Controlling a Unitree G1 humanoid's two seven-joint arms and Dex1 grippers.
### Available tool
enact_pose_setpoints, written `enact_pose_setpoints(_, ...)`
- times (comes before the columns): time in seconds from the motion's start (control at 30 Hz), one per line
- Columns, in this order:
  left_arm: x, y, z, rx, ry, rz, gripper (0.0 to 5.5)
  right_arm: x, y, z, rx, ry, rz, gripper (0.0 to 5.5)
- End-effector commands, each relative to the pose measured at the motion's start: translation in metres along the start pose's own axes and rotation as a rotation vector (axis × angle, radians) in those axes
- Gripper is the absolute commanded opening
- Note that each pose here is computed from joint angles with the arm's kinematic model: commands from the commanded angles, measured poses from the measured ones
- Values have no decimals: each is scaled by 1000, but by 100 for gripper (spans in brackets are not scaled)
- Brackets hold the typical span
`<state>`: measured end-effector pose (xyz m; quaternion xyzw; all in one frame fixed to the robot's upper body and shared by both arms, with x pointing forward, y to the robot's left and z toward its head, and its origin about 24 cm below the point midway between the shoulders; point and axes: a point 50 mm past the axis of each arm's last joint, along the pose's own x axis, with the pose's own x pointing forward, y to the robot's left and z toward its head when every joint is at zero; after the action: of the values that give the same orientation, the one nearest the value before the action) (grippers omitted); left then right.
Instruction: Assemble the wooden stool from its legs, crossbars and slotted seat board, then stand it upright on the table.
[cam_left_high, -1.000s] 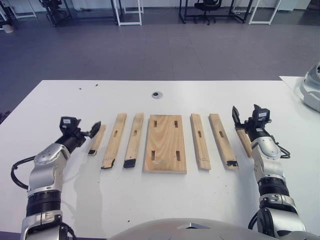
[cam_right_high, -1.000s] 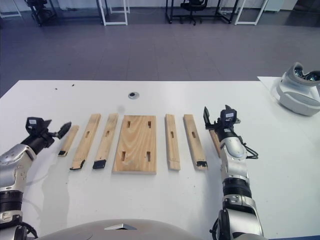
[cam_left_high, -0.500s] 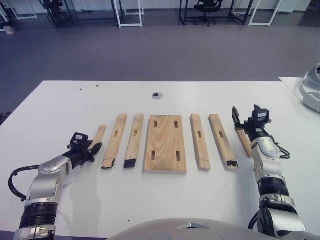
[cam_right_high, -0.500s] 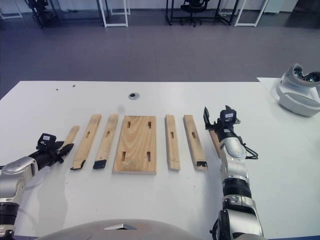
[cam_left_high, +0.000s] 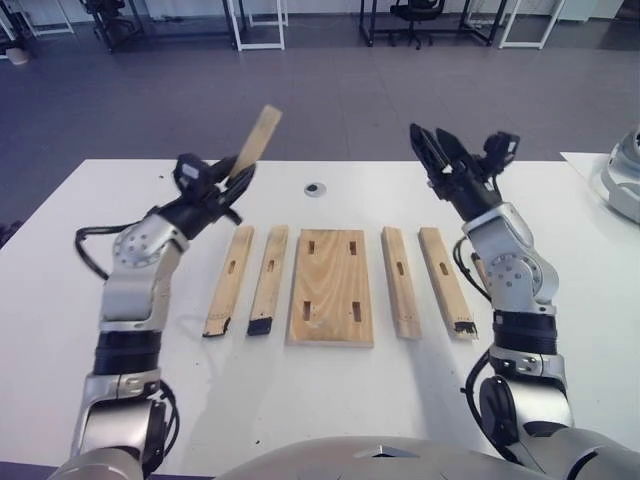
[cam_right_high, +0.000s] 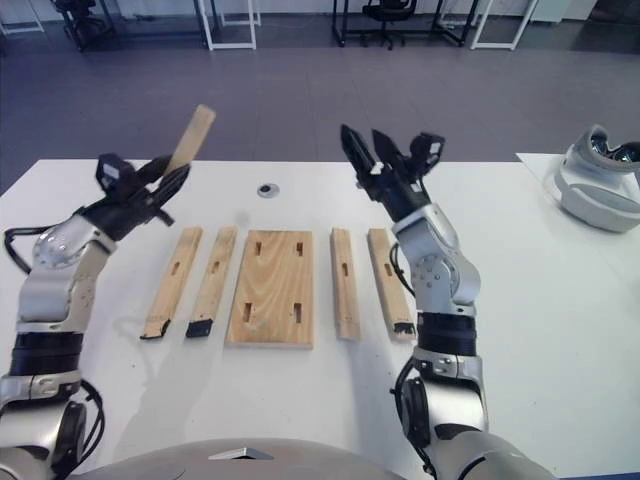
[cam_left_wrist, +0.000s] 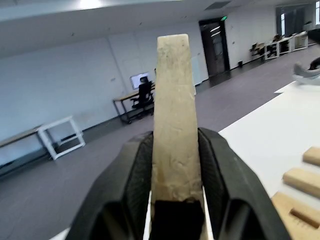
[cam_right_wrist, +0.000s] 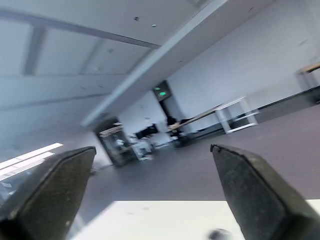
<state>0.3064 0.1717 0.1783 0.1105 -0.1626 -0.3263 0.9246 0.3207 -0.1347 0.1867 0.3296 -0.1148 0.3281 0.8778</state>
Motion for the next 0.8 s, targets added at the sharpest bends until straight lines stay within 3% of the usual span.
enact_pose_setpoints(0.03,20,-18,12,85,-73,-131,130,19,24,-1,152,-2,89,429)
enact_pose_setpoints(0.2,24,-30,12,117,-101,-211,130,22,35,-6,242,6,129,429)
enact_pose_setpoints(0.8,25,-38,14,213,-98,-267,130,20,40,-24,248,87,106,73)
